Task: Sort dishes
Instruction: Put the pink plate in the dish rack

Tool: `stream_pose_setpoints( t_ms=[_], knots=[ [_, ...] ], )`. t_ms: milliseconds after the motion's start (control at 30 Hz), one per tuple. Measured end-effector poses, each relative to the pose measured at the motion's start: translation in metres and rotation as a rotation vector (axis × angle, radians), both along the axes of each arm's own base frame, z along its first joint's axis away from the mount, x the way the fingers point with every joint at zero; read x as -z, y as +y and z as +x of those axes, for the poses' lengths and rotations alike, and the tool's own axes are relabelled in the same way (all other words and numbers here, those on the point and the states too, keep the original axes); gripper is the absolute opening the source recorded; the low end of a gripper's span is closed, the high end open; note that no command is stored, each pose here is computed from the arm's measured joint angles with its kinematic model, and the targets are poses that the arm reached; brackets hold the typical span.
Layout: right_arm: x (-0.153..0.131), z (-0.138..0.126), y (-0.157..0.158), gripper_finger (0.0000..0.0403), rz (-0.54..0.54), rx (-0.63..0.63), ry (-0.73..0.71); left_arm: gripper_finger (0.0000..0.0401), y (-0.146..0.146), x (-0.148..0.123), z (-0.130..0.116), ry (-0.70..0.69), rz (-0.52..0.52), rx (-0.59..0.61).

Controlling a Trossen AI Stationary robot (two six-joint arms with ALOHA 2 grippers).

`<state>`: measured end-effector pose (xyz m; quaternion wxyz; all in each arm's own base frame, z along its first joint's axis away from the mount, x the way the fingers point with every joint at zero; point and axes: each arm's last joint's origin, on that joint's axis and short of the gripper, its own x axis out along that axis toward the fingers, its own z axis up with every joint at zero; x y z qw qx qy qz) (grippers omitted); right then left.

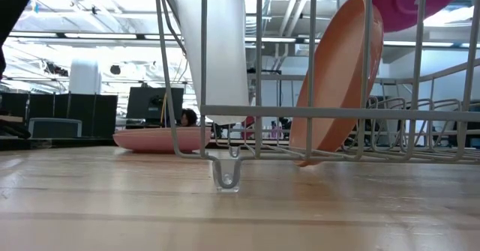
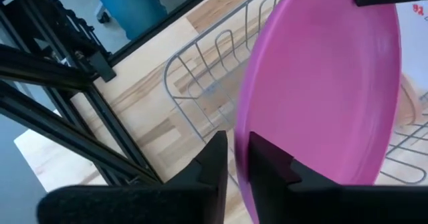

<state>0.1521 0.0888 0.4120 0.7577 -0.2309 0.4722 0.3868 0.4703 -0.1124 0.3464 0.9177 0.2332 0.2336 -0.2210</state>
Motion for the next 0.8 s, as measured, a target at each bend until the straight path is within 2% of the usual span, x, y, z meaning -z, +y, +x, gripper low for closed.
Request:
stream_pose_setpoints(
  t_ms=[433, 633, 800],
  knots=[
    [-0.0005, 0.0007, 0.0008, 0.0038, 0.016, -0.003, -0.004, 0.0, -0.0011, -0.0025, 0.0013, -0.032, 0.001, -0.005],
    [-0.0002, -0.0002, 0.0013, 0.0008, 0.017, -0.012, 0.004, 0.0, -0.0006, -0.0032, 0.0016, -0.041, 0.012, -0.025],
    [0.0008, -0.0026, 0.0008, 0.0003, -0.002, -0.027, 0.02, 0.0033, 0.0007, -0.0044, 0.0026, -0.052, 0.01, -0.101]
  ],
)
